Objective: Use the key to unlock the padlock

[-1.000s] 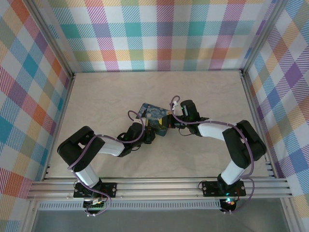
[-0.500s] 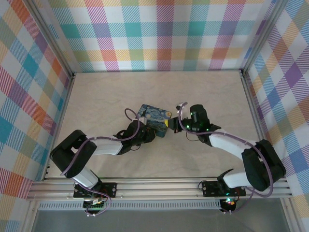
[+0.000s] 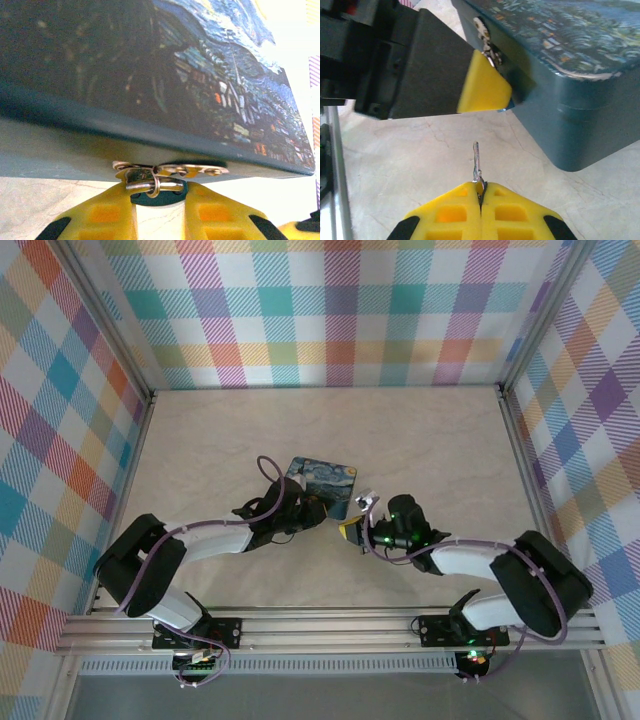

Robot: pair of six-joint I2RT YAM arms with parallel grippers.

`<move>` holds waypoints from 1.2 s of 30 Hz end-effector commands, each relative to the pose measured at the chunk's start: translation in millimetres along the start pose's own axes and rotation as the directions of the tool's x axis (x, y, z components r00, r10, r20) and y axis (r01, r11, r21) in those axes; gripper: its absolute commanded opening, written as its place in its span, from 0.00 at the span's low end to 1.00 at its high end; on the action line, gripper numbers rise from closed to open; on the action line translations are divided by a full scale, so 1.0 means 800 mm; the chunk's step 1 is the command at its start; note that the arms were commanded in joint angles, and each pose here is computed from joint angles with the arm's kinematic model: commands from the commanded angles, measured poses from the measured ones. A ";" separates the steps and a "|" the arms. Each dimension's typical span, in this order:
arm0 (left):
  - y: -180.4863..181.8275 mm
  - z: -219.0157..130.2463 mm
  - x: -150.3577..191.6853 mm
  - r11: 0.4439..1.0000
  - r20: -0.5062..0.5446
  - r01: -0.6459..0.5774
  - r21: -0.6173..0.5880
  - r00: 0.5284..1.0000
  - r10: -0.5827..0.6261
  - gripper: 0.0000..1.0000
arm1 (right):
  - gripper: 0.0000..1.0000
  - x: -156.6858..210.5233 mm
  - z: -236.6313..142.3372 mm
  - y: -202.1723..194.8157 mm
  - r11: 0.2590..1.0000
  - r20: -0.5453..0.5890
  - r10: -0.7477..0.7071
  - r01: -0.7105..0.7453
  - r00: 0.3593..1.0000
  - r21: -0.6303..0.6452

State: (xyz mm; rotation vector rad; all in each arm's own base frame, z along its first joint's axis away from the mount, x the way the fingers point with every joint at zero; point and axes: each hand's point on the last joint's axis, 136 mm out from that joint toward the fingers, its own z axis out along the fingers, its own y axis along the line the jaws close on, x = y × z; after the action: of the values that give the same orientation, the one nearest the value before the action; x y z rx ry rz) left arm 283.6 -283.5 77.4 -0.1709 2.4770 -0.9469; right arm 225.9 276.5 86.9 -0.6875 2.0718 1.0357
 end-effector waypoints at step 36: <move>-0.033 -0.014 -0.006 0.998 -0.020 0.038 0.057 0.999 -0.037 0.18 | 0.00 -0.014 0.049 -0.008 0.999 0.130 -0.031 0.035 0.991 -0.034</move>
State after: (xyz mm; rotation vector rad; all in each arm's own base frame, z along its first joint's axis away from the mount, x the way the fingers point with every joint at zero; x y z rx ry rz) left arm 278.5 -284.6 80.0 -0.2163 2.5167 -0.9698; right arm 245.9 298.6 61.7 -0.6548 1.9943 1.0475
